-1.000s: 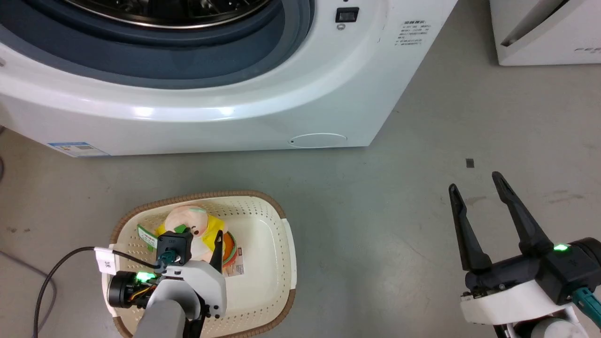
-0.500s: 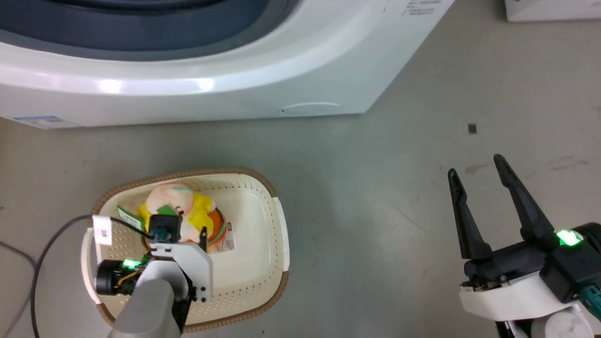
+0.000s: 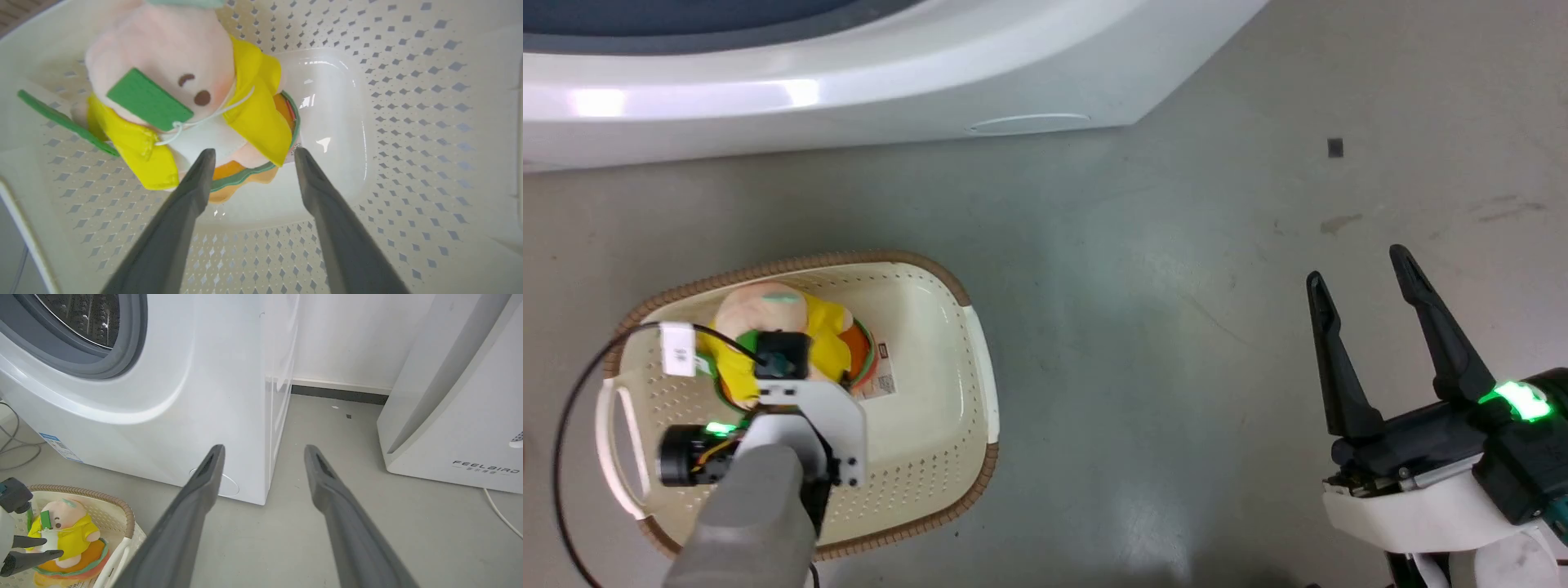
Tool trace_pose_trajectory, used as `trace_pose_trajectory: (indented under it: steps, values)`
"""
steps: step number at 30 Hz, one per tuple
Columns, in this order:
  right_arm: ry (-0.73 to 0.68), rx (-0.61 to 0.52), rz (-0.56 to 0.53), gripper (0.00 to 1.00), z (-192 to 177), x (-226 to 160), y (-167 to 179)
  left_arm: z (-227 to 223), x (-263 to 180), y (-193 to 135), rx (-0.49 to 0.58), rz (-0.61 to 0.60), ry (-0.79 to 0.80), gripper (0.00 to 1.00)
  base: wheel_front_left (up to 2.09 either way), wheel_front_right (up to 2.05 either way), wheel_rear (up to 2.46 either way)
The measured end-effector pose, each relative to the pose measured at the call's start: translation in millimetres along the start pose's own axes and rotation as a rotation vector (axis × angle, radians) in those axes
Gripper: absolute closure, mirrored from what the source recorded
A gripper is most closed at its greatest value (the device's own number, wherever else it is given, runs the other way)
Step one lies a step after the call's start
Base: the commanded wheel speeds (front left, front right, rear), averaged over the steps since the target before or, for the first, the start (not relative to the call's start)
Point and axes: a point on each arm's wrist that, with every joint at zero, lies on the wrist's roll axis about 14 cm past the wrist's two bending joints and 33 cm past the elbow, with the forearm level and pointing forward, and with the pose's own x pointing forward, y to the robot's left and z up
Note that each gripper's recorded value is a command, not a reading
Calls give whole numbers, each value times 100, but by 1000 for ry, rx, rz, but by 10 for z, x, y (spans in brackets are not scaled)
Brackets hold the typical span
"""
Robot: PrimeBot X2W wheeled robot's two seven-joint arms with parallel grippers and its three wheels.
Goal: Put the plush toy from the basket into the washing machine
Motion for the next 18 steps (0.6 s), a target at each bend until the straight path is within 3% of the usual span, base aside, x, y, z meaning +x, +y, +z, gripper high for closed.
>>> trace_pose_trajectory:
  steps: [5, 18]
  values:
    - [13, 5, -5, 0, -77, 13, -16, -31, 118, 138, -44, 55, 19, 0, 0, 0, 0]
    - [49, 7, -3, 0, -217, 17, -14, -14, 239, 25, -13, 13, 1, 0, 0, 0, 0]
